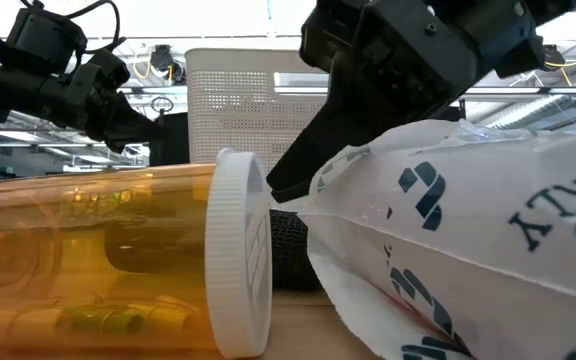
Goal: Pick & place medical supplies in basket/bin
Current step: Put the white medicine bottle into the white bin
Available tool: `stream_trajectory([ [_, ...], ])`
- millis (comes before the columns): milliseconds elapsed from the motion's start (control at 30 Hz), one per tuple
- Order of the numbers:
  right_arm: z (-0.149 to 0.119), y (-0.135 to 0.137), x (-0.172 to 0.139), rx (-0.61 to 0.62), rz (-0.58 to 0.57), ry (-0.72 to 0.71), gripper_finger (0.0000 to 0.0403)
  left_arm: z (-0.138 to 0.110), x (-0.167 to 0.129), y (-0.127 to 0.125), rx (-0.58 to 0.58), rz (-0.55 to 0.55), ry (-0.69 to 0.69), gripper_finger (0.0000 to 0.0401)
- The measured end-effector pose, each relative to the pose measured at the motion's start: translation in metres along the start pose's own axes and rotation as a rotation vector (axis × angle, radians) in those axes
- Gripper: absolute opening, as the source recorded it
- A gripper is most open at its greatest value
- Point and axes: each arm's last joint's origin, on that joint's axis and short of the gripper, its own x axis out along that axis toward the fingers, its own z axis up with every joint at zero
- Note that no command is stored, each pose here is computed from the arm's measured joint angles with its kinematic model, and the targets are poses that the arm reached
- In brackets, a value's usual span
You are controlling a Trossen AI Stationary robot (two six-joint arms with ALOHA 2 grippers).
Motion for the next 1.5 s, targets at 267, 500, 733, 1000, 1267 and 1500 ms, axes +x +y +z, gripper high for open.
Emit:
stream_trajectory([
  [267,-0.002,0.001,-0.001,-0.008,0.006,-0.047,0.0251,0.000,0.000,0.000,0.020,0.000,-0.001,0.0008],
  [500,0.000,0.014,-0.005,-0.052,-0.036,-0.104,0.0251,0.000,0.000,0.000,0.025,0.000,0.000,0.0008],
  [733,-0.017,0.016,0.011,-0.076,-0.040,-0.072,0.0251,0.000,0.000,0.000,0.025,0.000,0.001,0.0008],
  [1000,-0.020,0.008,0.021,-0.055,-0.043,-0.047,0.0251,-0.001,0.000,0.000,0.026,0.000,0.010,0.0008],
  [1267,-0.021,0.004,0.023,-0.039,0.015,-0.004,0.0221,-0.001,0.000,0.000,0.032,0.001,0.011,0.0008],
  [1500,-0.015,0.005,0.019,-0.088,0.043,-0.017,0.0149,-0.002,0.000,0.000,0.025,0.001,0.023,0.0008],
])
